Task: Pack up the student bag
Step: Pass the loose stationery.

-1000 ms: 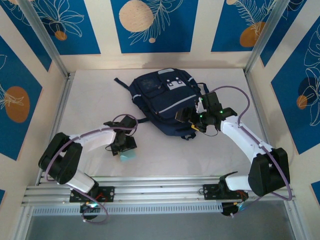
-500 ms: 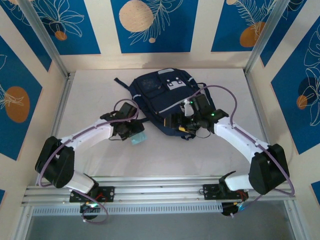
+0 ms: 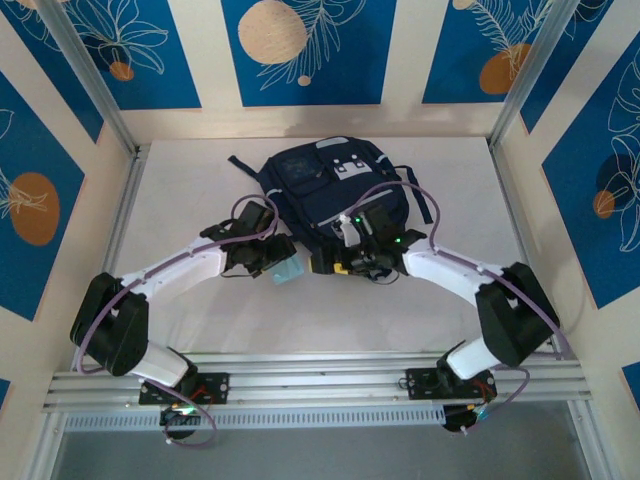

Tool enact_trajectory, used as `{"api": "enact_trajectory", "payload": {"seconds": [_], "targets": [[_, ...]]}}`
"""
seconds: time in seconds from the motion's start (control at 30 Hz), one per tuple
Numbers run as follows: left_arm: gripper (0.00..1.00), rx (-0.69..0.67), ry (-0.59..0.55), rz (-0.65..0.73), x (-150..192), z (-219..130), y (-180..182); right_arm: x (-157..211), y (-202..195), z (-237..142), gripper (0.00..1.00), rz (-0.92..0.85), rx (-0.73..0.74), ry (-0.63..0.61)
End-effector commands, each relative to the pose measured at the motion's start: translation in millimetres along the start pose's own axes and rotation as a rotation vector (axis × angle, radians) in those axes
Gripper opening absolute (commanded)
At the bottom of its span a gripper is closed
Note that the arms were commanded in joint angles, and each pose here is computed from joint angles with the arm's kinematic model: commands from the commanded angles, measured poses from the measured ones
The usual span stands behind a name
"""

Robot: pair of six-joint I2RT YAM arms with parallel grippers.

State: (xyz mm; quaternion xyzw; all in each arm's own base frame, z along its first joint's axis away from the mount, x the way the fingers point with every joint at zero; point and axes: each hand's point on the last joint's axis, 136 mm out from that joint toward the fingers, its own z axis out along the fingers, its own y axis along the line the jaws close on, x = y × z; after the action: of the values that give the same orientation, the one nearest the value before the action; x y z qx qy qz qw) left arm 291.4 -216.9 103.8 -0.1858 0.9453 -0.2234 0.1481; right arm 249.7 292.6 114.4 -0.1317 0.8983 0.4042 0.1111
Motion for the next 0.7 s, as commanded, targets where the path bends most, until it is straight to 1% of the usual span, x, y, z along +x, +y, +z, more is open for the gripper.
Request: {"api": "enact_trajectory", "payload": {"seconds": [0.0,0.2,0.3,0.33,0.4,0.47,0.53,0.57,0.67], "targets": [[0.69,0.074,0.004,-0.025,1,-13,-17,-10,22,17,0.89,-0.08,-0.092,-0.002],[0.69,0.095,0.006,-0.04,3,-17,-18,-21,31,47,0.89,-0.088,-0.12,0.019],[0.69,0.104,0.004,-0.052,4,-17,-18,-28,40,54,0.89,-0.075,-0.17,0.006],[0.69,0.102,0.006,-0.054,5,-17,-16,-30,43,54,0.87,-0.073,-0.186,0.0],[0.69,0.103,0.004,-0.059,5,-16,-15,-33,47,55,0.79,-0.072,-0.201,-0.002],[0.69,0.106,0.002,-0.063,5,-16,-16,-33,47,55,0.62,-0.068,-0.2,-0.001],[0.69,0.106,-0.001,-0.062,4,-16,-16,-32,46,53,0.48,-0.06,-0.192,-0.005],[0.69,0.105,-0.004,-0.061,4,-16,-16,-31,45,50,0.43,-0.058,-0.19,-0.007],[0.7,0.104,-0.007,-0.061,3,-14,-15,-29,44,44,0.33,-0.046,-0.186,-0.015]]}}
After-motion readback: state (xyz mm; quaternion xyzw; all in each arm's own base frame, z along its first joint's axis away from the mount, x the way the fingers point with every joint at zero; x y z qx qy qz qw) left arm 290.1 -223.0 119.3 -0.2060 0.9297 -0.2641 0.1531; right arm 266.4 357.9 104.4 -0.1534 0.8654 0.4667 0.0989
